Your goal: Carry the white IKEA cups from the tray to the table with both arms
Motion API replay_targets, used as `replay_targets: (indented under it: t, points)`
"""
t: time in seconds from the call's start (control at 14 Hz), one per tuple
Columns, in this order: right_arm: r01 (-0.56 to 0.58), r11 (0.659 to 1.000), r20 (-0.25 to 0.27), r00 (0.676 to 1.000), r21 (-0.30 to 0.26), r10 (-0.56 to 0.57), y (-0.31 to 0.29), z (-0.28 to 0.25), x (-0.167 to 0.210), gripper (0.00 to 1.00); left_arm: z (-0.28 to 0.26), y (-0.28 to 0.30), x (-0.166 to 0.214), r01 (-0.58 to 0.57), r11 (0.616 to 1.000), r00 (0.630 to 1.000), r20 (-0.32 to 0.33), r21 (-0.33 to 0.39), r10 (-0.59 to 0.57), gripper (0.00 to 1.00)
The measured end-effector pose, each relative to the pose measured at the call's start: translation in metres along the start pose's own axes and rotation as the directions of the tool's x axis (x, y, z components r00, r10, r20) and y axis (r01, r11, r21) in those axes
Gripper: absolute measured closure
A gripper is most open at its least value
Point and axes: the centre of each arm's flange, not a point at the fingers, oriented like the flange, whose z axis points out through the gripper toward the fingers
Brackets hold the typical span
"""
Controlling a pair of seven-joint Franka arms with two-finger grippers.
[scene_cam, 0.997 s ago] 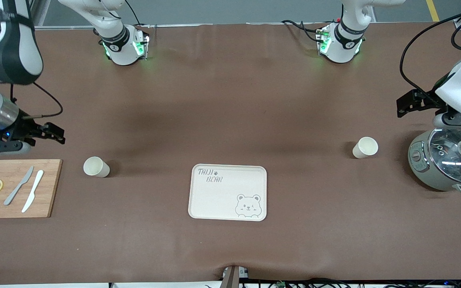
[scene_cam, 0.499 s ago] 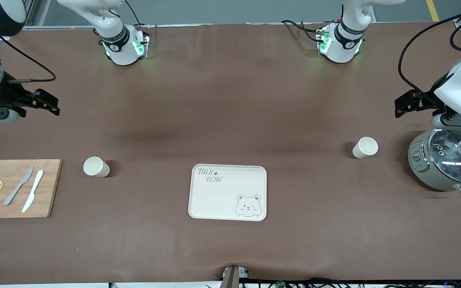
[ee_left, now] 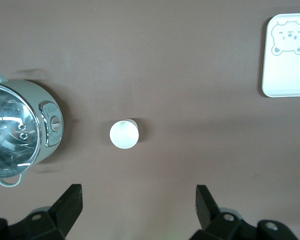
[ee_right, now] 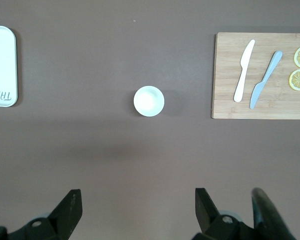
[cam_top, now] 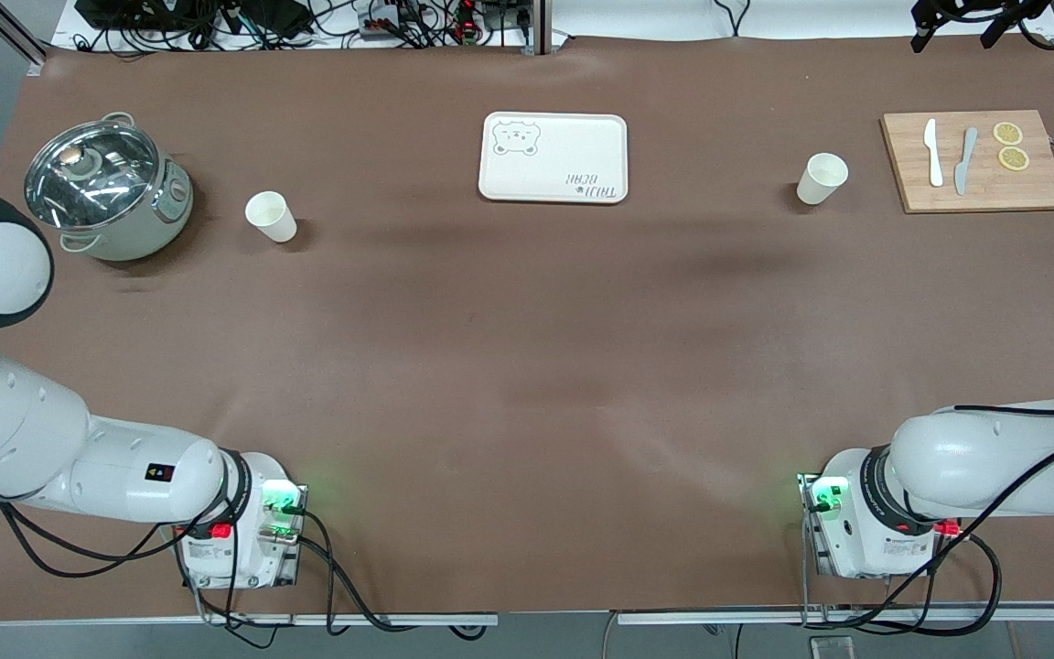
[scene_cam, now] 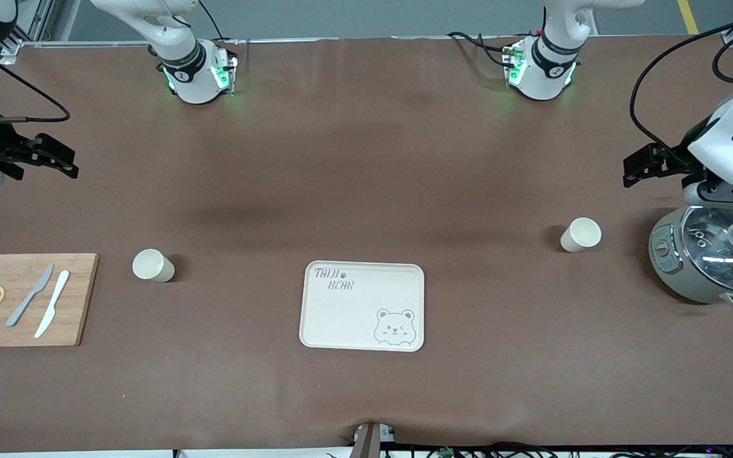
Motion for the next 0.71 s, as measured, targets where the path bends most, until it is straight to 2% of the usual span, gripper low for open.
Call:
replay_targets:
  t: [0.71]
  points:
    - [0.001, 1.0, -0.01, 1.0, -0.015, -0.001, 0.0016, -0.003, 0.0008, 0.0, 0.0005, 0.0, 0.0003, -0.001, 1.0, 1.0, 0.0, 0.0, 0.001, 0.0]
